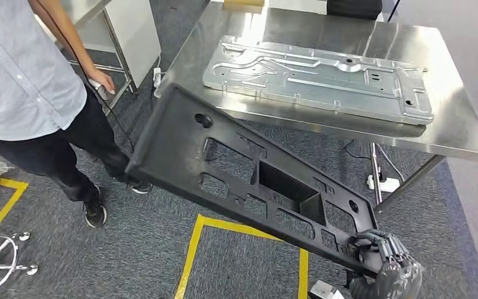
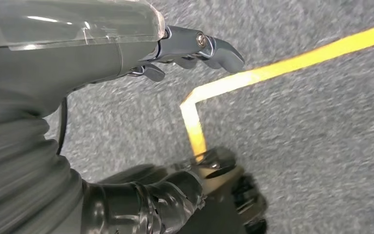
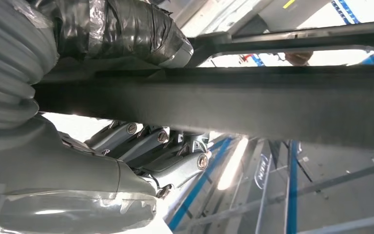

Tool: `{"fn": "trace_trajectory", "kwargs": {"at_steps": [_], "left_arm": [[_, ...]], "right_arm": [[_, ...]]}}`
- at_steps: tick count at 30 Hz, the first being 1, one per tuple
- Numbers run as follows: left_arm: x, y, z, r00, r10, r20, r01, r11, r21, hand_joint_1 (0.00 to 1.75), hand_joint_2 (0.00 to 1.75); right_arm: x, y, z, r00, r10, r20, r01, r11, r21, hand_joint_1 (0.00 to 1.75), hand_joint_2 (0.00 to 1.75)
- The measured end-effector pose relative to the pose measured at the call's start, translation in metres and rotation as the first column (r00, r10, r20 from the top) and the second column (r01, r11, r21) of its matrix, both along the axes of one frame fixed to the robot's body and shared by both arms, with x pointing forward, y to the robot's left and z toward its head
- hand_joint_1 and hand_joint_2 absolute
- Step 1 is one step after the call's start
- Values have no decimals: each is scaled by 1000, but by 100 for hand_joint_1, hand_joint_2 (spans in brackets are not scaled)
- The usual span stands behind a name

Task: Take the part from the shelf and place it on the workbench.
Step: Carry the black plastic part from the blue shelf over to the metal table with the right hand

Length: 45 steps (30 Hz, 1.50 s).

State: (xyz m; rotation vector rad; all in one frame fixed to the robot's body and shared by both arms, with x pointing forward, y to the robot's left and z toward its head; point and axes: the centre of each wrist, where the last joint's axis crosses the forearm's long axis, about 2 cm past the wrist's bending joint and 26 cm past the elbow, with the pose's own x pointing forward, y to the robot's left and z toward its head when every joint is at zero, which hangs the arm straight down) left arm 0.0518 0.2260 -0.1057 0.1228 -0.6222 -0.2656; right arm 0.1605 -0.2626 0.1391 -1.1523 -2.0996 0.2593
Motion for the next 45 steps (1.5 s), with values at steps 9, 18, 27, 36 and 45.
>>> {"fn": "trace_trajectory", "kwargs": {"at_steps": [9,18,27,36,45], "left_arm": [[-1,0,0,1000,-1,-3,1,1000,1,0,175],[0,0,0,1000,0,0,0,1000,2,0,175],[-1,2,0,1000,-1,-4,1,1000,9,0,175],[-1,0,0,1000,-7,-5,7,1000,7,0,175],[3,-1,0,1000,-14,3,14,1000,7,0,175]], "right_arm": [[-1,0,-1,1000,-2,2,2,1000,8,175,175],[-1,1,0,1000,-14,6,14,1000,26,175,175],[-1,0,1,1000,-27,15,27,1000,6,175,175],[-1,-4,3,997,-69,33,70,997,-15,175,175],[-1,-4,5,996,-82,47,82,997,2,175,175]]}}
